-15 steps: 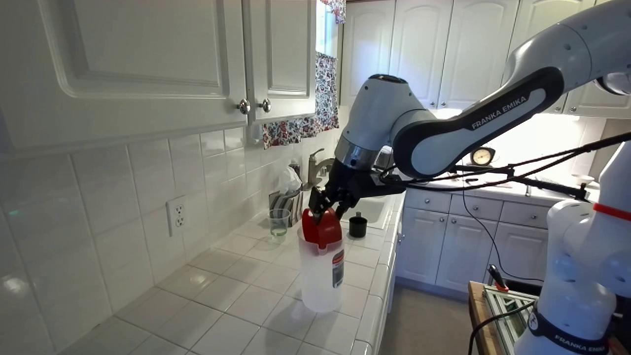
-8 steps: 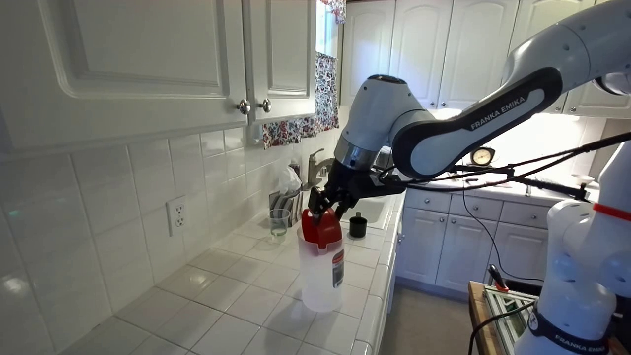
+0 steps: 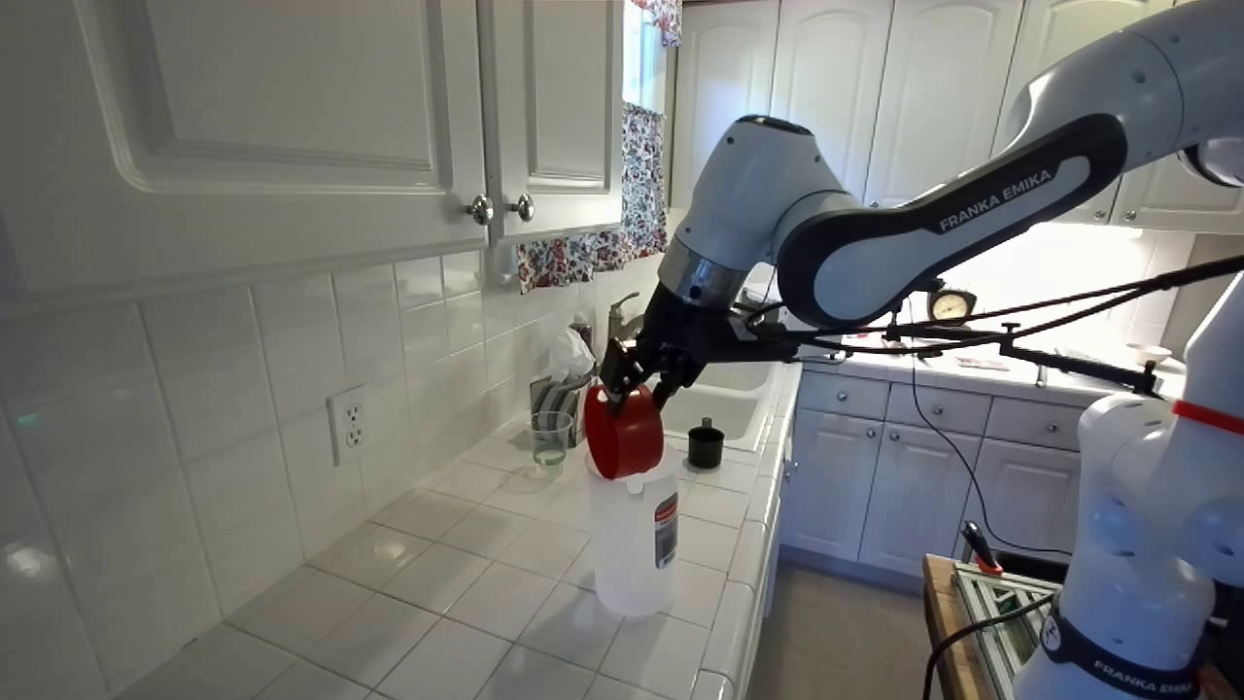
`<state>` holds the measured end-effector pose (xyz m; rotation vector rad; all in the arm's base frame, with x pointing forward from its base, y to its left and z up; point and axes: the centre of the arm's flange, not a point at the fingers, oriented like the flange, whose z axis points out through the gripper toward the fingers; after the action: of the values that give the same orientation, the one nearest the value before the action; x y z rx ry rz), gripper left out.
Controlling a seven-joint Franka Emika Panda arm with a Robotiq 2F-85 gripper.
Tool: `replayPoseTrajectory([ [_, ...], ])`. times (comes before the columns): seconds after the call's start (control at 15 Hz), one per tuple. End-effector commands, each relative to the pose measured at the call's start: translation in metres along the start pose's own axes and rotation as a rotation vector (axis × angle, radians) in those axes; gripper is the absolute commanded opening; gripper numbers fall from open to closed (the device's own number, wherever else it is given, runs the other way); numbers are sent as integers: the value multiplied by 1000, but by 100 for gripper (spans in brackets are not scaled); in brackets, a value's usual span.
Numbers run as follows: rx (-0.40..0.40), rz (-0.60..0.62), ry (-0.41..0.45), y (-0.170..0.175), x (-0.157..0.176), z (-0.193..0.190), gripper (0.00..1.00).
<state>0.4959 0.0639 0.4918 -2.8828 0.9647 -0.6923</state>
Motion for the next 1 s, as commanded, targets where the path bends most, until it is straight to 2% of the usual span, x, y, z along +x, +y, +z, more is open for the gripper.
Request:
replayPoseTrajectory([
  [0.0,13,-7,17,0,11,-25,39],
  [0.4,-35,-62,18,10,20,-58,39],
  [0.67,-95,-147,-7,21,18,-73,39],
  [0.93,-63,-233,-31,39,13,-71,39],
])
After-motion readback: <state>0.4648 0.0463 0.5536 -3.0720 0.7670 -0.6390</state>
